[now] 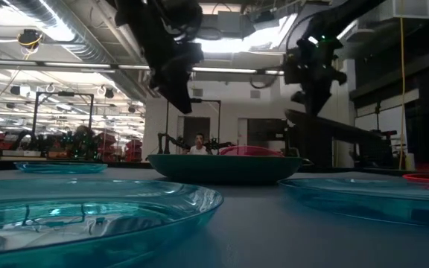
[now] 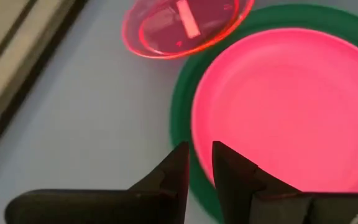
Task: Stack plastic plates
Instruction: Stack the black plate on top of the pink plate
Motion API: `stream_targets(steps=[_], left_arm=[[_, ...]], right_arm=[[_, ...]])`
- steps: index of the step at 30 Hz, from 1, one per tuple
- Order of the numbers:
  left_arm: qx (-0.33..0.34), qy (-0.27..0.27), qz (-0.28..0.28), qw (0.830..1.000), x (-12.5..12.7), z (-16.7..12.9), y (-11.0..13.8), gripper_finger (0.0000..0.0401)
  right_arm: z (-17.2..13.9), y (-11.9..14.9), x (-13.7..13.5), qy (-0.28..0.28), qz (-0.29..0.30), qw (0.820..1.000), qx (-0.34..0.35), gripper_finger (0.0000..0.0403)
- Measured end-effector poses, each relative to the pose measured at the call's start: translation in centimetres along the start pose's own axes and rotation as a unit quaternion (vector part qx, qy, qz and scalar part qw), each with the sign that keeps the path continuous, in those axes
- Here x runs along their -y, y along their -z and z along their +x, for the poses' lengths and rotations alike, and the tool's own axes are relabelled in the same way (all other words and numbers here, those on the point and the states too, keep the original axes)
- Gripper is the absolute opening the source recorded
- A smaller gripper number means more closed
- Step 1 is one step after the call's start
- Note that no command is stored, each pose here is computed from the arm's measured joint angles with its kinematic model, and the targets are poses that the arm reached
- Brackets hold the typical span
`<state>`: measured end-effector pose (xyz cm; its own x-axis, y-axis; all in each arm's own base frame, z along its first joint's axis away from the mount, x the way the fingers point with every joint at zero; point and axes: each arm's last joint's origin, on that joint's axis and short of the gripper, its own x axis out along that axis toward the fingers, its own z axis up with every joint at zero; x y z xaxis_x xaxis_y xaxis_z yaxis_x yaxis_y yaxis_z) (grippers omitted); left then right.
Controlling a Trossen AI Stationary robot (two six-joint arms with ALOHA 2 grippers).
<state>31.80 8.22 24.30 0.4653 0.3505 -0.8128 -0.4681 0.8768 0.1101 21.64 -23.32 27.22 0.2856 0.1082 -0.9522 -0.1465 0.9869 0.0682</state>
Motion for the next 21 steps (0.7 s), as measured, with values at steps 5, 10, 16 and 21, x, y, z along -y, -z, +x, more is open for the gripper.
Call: stream_targets(steps=[5, 10, 16, 21], left_arm=[[-0.001, -0.021, -0.006, 1.000, -1.2, -1.4, 0.1, 0.0063], [-0.007, -0.036, -0.006, 0.999, -2.3, -2.4, 0.3, 0.0063], [-0.018, -0.044, 0.001, 0.999, -3.4, -2.9, 0.6, 0.0063], [-0.030, -0.051, 0.003, 0.998, -4.0, -2.9, 0.7, 0.0063]], right_arm=[[0.5, -3.4, -2.2, -0.006, 0.006, 1.000, 0.011, 0.0000], [1.3, -6.3, -4.5, -0.011, 0.007, 0.999, 0.031, 0.0000], [2.0, -9.2, -6.2, 0.009, -0.003, 0.997, 0.079, 0.0000], [2.1, -11.2, -6.8, 0.029, 0.010, 0.990, 0.135, 0.0000]])
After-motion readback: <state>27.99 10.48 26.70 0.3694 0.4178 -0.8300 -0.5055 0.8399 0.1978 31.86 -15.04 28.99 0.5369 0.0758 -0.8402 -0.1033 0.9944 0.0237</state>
